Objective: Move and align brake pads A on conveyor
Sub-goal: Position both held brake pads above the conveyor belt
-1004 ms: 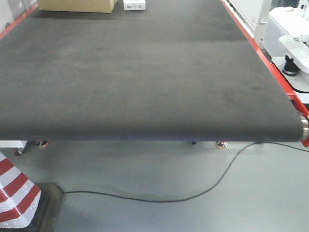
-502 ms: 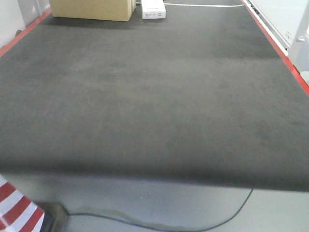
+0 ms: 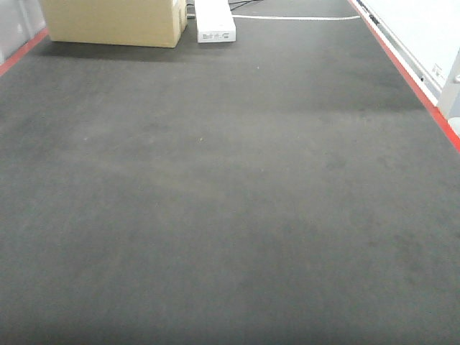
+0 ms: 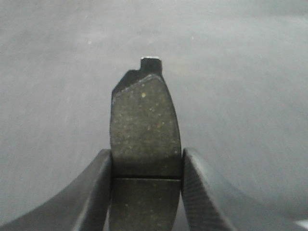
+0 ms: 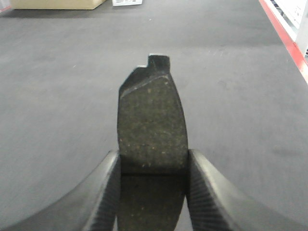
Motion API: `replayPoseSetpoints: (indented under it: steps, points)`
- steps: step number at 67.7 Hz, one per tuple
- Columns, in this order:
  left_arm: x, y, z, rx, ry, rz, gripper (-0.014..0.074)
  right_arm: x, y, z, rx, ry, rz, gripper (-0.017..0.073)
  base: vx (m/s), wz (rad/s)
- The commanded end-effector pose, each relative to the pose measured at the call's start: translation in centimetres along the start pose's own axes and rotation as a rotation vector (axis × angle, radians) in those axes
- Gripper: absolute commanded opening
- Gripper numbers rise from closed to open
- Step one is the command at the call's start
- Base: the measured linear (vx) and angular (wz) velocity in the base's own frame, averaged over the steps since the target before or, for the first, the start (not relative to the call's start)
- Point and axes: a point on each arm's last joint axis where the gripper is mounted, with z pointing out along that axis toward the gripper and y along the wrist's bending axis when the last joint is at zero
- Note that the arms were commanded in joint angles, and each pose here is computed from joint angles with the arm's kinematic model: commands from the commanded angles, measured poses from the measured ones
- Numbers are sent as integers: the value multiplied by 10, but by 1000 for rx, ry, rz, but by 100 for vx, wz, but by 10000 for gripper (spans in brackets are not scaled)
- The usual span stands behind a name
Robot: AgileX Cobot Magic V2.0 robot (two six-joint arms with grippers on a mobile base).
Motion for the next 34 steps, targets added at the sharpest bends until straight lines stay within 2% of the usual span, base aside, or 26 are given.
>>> replayPoseSetpoints:
  steps: [1,34]
  points:
    - [-17,-1,-3,5,-112,-5,-6,-18,1,-3,-4,-122,-13,-7,29,-9]
    - [-17,-1,-3,5,-112,-5,-6,-18,1,-3,-4,-123,-13,-7,23,-8]
